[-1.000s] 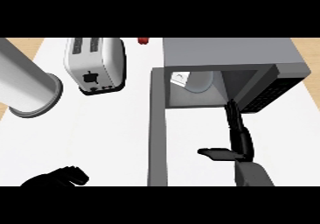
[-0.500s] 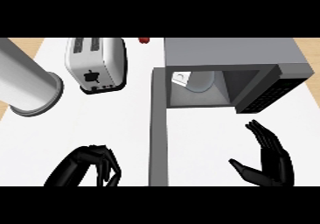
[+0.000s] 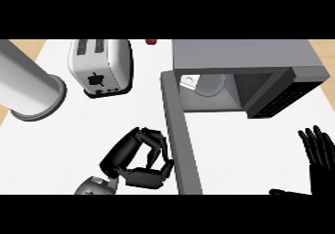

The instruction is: Pick up the milk, place it into the microwave and close the microwave

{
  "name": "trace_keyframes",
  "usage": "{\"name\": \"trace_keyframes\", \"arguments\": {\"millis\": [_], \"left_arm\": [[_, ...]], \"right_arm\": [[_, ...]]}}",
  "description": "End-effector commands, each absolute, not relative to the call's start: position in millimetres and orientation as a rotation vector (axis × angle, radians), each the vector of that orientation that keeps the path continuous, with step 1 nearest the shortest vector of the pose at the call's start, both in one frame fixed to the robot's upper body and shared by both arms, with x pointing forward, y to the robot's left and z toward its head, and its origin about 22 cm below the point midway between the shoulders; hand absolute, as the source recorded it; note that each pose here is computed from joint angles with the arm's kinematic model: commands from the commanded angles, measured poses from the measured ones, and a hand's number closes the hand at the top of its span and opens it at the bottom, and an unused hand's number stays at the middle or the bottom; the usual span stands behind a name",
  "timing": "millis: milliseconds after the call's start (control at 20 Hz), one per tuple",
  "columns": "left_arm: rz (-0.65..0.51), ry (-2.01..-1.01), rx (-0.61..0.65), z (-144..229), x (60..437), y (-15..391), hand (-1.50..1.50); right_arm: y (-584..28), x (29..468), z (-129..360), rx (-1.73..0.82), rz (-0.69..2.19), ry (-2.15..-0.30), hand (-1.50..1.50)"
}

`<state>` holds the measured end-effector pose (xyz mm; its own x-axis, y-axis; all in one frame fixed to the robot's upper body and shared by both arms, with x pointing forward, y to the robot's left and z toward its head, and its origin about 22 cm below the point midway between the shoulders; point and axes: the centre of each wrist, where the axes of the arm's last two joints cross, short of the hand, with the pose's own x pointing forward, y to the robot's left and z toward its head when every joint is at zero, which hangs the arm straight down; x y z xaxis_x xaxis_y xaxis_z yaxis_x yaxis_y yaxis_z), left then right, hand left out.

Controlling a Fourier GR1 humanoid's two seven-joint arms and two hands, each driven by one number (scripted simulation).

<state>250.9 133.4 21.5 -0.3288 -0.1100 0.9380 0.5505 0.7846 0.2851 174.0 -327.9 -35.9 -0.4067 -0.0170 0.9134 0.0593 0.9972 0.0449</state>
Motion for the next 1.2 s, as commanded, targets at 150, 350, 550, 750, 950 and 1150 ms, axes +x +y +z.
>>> {"name": "trace_keyframes", "arguments": {"millis": [150, 350, 550, 750, 950, 1150], "left_arm": [[-0.885, -1.705, -0.342, 1, 255, 60, 1.50], [-0.852, -1.653, -0.295, -22, 273, 47, 1.50], [-0.924, -1.541, -0.310, -12, 273, 21, 1.50], [-0.911, -1.522, -0.333, -19, 271, 13, -1.50], [-0.787, -1.642, -0.371, 4, 283, 5, -1.50], [-0.678, -1.723, -0.410, 27, 299, 1, 1.50]], "right_arm": [[-337, 177, 4, -0.015, -0.063, -2.041, -1.50], [-349, 191, 15, 0.015, -0.036, -2.074, -1.50], [-338, 190, 30, 0.136, -0.006, -2.093, -1.50], [-334, 201, 49, 0.186, 0.054, -2.094, -1.50], [-321, 206, 61, 0.301, 0.120, -2.128, -1.50], [-319, 212, 74, 0.363, 0.171, -2.152, -1.50]]}}
